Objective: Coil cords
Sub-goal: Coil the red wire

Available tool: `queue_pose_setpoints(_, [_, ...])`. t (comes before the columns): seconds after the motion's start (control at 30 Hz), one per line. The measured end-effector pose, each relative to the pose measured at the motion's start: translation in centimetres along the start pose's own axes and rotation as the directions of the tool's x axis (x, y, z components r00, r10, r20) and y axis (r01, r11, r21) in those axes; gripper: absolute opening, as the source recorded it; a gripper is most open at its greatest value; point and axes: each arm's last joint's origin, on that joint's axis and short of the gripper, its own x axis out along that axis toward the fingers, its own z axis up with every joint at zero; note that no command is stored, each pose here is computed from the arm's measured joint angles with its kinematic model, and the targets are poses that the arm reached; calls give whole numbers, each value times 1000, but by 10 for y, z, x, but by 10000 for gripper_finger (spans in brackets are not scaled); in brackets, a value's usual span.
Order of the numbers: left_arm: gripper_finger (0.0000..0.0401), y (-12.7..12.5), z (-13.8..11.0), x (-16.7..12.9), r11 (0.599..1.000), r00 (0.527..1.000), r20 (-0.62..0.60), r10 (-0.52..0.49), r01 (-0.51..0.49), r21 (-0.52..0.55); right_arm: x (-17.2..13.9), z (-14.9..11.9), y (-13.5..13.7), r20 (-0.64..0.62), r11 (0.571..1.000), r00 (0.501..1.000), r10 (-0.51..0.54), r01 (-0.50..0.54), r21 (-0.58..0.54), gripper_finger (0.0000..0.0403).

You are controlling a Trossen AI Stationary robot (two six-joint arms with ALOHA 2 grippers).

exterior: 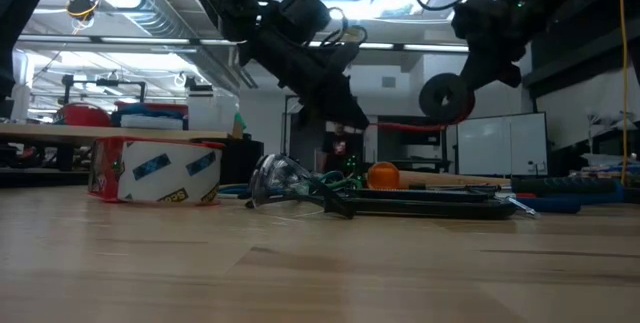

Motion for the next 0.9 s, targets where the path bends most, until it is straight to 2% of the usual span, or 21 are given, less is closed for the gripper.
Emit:
queue_pose_setpoints(0.13, [0,3,5,-1,999,999,43,-4,6,-44,12,-2,6,-34,999,999,-25,24,-26,5])
queue_pose_setpoints(0.3, [0,2,11,-1,997,995,98,-37,44,-65,29,-3,10,-43,995,995,-95,96,17,5])
queue_pose_setpoints(0.6, [0,-12,15,-1,988,980,157,-120,134,-79,55,2,9,-26,983,988,-151,153,103,5])
queue_pose_setpoints(0.9, [0,-28,13,0,982,972,164,-169,181,-56,68,14,14,98,980,987,-130,113,161,5])
